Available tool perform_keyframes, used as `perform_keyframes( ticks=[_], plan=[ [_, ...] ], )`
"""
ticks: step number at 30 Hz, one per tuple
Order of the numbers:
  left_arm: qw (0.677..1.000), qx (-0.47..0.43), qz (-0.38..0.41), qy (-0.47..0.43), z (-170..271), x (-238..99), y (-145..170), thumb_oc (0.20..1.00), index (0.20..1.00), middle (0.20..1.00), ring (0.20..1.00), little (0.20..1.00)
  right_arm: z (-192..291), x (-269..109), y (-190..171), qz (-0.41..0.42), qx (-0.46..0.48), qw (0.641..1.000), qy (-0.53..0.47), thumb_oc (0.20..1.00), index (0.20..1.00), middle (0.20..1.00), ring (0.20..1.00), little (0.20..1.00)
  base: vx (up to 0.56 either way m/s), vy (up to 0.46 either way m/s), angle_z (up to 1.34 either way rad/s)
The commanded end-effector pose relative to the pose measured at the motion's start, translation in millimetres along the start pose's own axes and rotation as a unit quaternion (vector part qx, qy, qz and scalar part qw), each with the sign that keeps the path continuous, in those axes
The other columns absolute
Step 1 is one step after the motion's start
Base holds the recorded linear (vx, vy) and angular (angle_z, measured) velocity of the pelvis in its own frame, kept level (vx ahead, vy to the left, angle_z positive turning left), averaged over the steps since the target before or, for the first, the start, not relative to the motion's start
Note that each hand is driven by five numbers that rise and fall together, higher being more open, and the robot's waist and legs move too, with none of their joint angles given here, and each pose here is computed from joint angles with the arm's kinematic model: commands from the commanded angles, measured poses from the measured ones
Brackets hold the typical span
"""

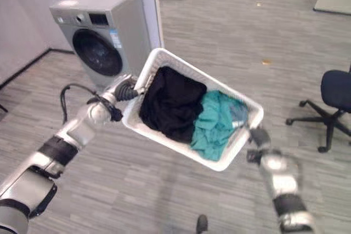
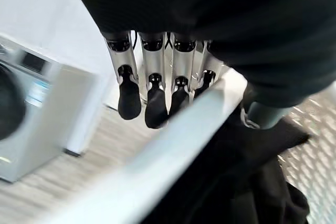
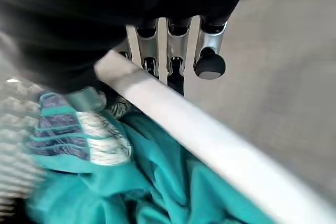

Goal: Grab the laundry basket,head to the washer,open it,put in the laundry and shut it.

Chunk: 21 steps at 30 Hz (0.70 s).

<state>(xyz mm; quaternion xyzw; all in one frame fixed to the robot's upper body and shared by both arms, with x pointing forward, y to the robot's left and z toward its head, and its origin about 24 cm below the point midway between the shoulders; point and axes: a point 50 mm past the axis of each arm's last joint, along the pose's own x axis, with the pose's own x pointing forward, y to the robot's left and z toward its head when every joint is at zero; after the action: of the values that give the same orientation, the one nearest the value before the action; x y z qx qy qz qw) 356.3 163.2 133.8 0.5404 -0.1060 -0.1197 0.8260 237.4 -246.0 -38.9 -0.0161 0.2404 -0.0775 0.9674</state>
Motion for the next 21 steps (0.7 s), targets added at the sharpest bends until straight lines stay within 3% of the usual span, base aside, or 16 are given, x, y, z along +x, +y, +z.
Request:
perform_keyframes(
  ticks=[1,10,21],
  plan=[
    [0.989,-0.009,0.144,0.005,-1,10,76,0.2,0.2,0.2,0.2,0.2,7,-9,-29,-0.055,0.003,0.998,-0.036,0.2,0.2,0.2,0.2,0.2,0.02,0.004,-0.03],
    [0.989,0.0,0.149,0.003,0,9,83,0.2,0.2,0.2,0.2,0.2,48,-7,-24,-0.03,0.001,0.994,-0.109,0.2,0.2,0.2,0.2,0.2,0.0,0.0,0.02],
    [0.986,0.022,0.161,-0.036,22,17,107,0.2,0.2,0.2,0.2,0.2,145,0,-29,-0.025,-0.054,0.972,-0.23,0.2,0.2,0.2,0.2,0.2,0.0,0.007,0.02]
  ],
)
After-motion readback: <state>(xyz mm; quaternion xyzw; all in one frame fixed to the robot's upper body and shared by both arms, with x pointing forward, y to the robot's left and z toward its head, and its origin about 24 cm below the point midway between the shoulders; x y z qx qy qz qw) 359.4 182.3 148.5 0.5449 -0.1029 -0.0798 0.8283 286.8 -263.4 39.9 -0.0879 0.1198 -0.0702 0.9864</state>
